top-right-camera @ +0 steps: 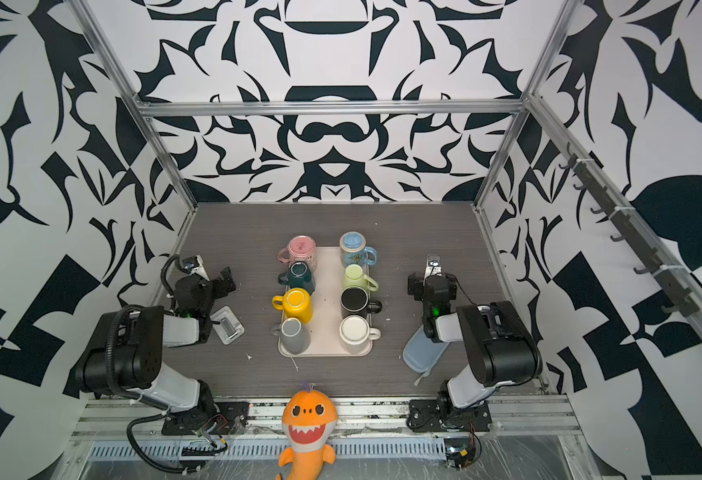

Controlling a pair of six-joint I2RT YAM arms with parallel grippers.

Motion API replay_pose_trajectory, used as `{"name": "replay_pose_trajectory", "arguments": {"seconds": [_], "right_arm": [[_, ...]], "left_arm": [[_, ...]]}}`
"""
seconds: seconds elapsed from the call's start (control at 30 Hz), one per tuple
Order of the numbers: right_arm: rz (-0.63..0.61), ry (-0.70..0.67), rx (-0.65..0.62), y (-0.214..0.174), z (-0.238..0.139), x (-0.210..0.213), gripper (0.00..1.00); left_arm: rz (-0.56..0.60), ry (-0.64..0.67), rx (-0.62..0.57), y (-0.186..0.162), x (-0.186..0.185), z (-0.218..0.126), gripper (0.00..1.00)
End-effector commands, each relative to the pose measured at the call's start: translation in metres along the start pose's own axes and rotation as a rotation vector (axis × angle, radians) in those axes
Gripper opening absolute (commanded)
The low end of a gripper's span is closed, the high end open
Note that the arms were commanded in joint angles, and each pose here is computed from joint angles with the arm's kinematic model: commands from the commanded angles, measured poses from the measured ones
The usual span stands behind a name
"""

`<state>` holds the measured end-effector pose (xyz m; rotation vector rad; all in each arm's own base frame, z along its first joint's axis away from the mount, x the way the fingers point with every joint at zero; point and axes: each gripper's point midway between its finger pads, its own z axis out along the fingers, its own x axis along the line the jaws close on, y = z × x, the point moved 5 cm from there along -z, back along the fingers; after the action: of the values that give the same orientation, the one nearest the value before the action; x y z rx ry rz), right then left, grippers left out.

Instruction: Turn the mug right side up

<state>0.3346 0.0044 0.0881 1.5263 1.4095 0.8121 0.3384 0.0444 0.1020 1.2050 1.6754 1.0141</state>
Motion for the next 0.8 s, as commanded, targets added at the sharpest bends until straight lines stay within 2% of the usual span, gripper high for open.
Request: {"name": "replay_pose_trajectory", "arguments": {"seconds": [0.0, 0.77], "right_arm": [[0.017, -0.018, -0.050, 0.0113, -0.0010, -0.0028, 1.00], [0.015, -0.017, -0.052, 0.0120, -0.0008, -0.0028, 0.97]], "left_arm": [[0.003, -0.004, -0.018, 0.0062, -0.0003, 0.0006, 0.99], [0.002, -0.002, -0.017, 0.0060, 0.0000, 0.0005, 0.99]]}}
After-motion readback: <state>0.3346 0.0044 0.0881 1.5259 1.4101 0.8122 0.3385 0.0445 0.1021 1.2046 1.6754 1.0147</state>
